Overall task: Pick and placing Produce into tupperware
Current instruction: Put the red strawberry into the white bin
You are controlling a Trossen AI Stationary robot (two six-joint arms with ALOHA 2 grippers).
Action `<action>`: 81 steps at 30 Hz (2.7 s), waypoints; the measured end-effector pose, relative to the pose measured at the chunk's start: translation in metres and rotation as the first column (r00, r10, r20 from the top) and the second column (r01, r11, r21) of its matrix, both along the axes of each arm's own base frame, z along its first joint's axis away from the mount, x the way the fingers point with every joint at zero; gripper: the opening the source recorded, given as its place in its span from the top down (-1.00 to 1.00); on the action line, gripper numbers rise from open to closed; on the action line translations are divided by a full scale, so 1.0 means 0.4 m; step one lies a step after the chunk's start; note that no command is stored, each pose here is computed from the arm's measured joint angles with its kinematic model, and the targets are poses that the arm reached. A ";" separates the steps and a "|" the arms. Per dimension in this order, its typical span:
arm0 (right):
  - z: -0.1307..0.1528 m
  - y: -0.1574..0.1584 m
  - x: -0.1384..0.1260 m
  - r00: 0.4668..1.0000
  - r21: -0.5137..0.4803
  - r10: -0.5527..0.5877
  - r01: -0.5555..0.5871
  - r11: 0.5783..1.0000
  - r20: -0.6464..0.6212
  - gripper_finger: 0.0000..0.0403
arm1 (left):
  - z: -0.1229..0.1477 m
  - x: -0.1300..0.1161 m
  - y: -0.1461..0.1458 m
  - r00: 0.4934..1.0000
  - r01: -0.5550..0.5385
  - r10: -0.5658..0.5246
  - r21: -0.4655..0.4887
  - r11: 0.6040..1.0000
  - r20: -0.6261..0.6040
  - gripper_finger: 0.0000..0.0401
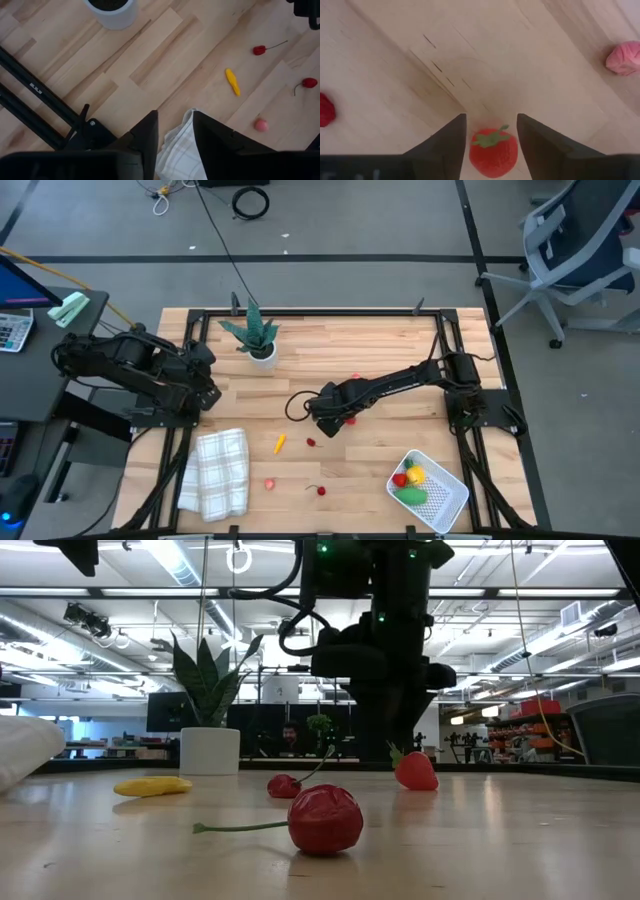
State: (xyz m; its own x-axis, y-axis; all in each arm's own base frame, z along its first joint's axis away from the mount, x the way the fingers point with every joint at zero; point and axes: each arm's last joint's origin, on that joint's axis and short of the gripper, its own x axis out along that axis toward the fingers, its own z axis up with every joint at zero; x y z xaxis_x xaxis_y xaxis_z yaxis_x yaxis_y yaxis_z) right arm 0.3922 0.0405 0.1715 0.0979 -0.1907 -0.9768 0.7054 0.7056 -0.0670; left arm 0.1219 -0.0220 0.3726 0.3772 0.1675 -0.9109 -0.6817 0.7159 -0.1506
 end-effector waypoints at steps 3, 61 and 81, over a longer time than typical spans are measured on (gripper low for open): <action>-0.006 0.000 0.001 1.000 0.004 -0.001 0.001 1.000 -0.006 0.20 | 0.000 0.000 0.000 1.000 0.000 0.000 -0.001 1.000 0.002 0.39; -0.038 0.055 -0.018 0.991 0.120 0.120 -0.112 0.986 -0.064 0.96 | 0.003 0.008 -0.002 0.999 0.000 0.001 -0.009 1.000 0.033 0.45; 0.287 0.120 -0.147 0.955 0.192 0.023 -0.083 0.978 0.295 0.99 | 0.004 0.010 -0.002 0.999 0.000 0.001 -0.011 1.000 0.043 0.45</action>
State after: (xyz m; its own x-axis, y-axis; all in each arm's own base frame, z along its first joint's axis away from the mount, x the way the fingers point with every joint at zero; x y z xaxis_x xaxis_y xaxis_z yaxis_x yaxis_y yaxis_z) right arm 0.3333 0.0884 0.2864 0.3865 0.0190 -0.9221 0.6344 0.7202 0.2807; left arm 0.1260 -0.0229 0.3741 0.4162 0.1582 -0.8954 -0.6749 0.7137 -0.1876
